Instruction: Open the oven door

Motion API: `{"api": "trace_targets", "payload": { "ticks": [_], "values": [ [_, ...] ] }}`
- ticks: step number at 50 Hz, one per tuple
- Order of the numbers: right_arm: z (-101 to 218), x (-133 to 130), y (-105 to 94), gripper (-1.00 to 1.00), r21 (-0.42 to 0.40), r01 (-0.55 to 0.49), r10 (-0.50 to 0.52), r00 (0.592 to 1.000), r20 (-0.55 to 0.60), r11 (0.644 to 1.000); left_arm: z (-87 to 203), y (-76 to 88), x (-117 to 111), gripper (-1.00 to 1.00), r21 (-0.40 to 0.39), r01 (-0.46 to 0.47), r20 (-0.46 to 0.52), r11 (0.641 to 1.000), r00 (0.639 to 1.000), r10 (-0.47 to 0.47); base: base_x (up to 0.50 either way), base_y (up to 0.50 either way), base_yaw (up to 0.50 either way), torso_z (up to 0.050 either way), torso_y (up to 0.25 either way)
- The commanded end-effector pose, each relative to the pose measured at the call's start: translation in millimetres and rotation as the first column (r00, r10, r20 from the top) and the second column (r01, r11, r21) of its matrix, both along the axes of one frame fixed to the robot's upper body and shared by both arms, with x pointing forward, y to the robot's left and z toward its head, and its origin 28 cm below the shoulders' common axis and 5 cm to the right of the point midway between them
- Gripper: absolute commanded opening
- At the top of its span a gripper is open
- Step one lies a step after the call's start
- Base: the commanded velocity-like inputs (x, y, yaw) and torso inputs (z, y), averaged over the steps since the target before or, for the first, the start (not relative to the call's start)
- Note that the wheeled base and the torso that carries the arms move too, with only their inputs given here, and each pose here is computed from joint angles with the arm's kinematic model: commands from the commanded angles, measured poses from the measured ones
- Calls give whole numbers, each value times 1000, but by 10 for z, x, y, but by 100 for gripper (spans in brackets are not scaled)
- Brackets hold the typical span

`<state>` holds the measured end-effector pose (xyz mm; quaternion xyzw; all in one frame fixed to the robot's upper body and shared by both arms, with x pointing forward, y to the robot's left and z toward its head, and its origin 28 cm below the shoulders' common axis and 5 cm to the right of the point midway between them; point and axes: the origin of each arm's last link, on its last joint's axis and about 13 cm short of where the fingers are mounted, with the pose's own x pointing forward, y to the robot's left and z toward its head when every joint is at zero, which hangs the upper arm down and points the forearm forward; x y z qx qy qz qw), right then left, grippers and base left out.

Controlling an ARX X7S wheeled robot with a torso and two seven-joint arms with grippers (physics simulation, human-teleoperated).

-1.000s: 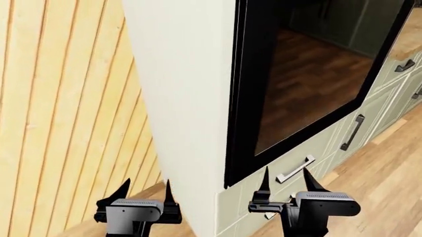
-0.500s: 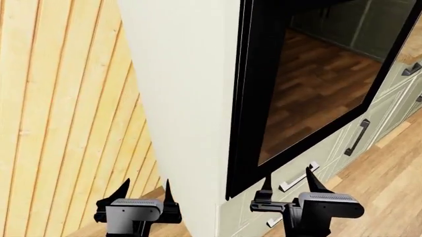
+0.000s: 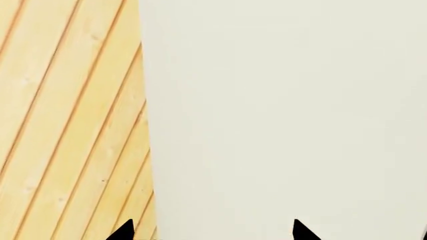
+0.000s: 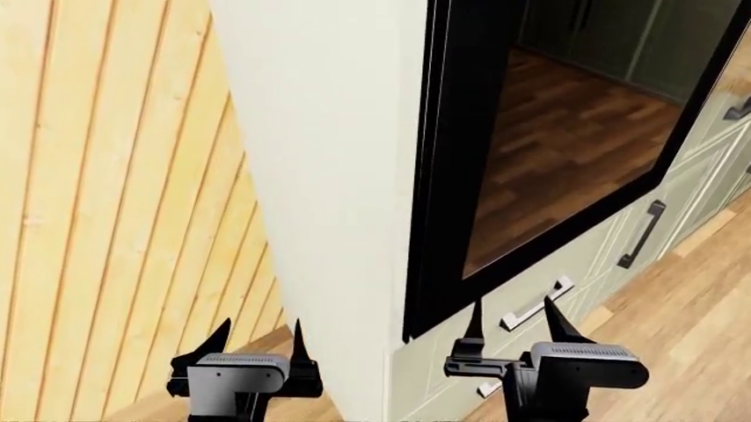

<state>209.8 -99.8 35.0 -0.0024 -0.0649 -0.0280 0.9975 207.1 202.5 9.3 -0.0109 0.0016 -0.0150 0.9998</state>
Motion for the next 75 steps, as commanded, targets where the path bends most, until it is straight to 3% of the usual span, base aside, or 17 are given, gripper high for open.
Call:
{"api": "trace_targets", "payload": {
  "ticks": [1,19,25,28,37,44,49,62,68,75],
  "values": [
    [4,-8,-1,100,-2,-2,2,1000,1,1000,1,-1,-2,100,-2,0,-1,1000,1000,0,0,0,0,-50,0],
    [34,-14,-22,100,-16,-2,2,1000,5,1000,8,-8,5,100,-8,1,8,1000,1000,-1,0,0,0,-36,0],
    [297,-47,-146,100,-107,11,-6,999,45,994,31,-31,24,100,-6,13,22,1000,1000,-13,0,0,0,0,0],
    [587,-72,-263,100,-213,8,10,997,82,977,49,-54,51,100,-5,28,36,1000,999,-28,0,0,0,0,0],
    [1703,-126,-731,100,-542,66,57,976,208,838,75,-107,152,100,-2,65,75,998,995,-65,0,0,0,0,0],
    [2227,-131,-932,100,-704,59,104,977,187,707,96,-95,169,100,7,81,88,997,993,-81,0,0,0,0,0],
    [2507,-127,-1005,100,-801,-8,163,980,112,598,106,-68,143,100,15,87,90,996,992,-88,0,0,0,0,0],
    [3069,-58,-1165,100,-876,-136,159,985,-69,462,115,-12,55,100,25,85,77,996,993,-87,0,0,0,0,0],
    [3226,-47,-1253,100,-879,-171,118,984,-132,445,112,-15,32,100,20,83,73,996,994,-84,0,0,0,0,0],
    [3276,-27,-1338,100,-896,-207,47,977,-206,393,120,-34,2,100,10,85,69,996,994,-85,0,0,0,0,0]
  ]
}}
